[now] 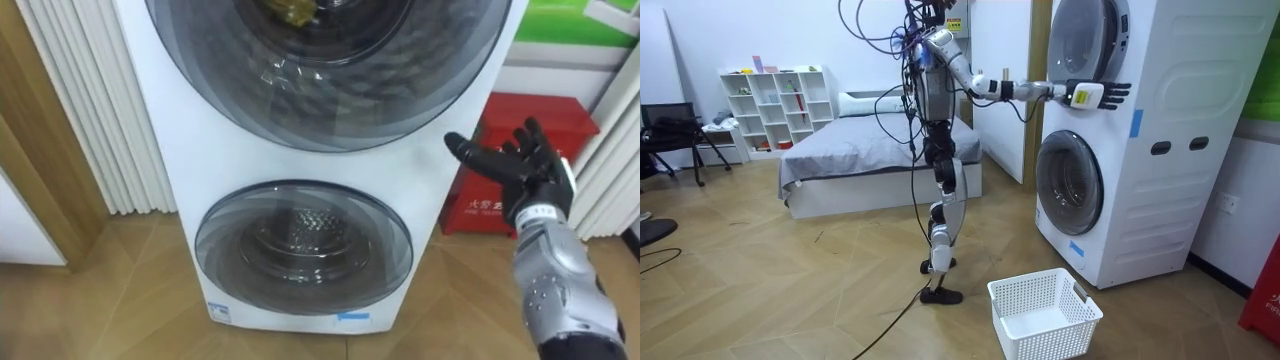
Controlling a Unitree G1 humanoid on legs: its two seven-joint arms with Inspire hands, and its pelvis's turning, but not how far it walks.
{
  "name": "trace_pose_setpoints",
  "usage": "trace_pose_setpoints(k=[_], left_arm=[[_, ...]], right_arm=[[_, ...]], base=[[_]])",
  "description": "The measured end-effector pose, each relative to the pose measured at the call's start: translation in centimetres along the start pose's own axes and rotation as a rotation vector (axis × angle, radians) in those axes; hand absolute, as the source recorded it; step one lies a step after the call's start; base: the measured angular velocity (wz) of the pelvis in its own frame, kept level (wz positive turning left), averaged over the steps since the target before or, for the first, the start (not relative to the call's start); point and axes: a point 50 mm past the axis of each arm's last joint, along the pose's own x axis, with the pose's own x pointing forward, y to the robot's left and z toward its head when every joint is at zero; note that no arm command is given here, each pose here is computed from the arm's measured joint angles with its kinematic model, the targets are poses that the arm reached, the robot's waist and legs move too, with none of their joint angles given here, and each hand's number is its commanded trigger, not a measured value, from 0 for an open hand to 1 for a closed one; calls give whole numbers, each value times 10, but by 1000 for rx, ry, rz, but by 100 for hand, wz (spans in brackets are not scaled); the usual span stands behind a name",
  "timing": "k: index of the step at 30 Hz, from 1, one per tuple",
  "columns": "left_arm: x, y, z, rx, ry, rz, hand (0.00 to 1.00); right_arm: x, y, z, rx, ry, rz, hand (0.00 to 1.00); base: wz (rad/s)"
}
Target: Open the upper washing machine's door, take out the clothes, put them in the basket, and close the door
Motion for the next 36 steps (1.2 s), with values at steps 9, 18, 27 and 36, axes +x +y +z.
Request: trace_pose_setpoints(k=[9,18,27,36], left_arm=[[0,6,1,14,3,2,0],[1,11,6,21,2,15,0],[1,10,11,42,-6,30,0],[1,9,14,73,-19,38,0]], right_arm=[[17,30,48,28,-109,68,0],[10,57,82,-55,-233,182,0],[3,74,89,-127,-261,223,0],[-17,79,92,-127,-328,271,0]], base=[[4],[3],[-7],[-8]])
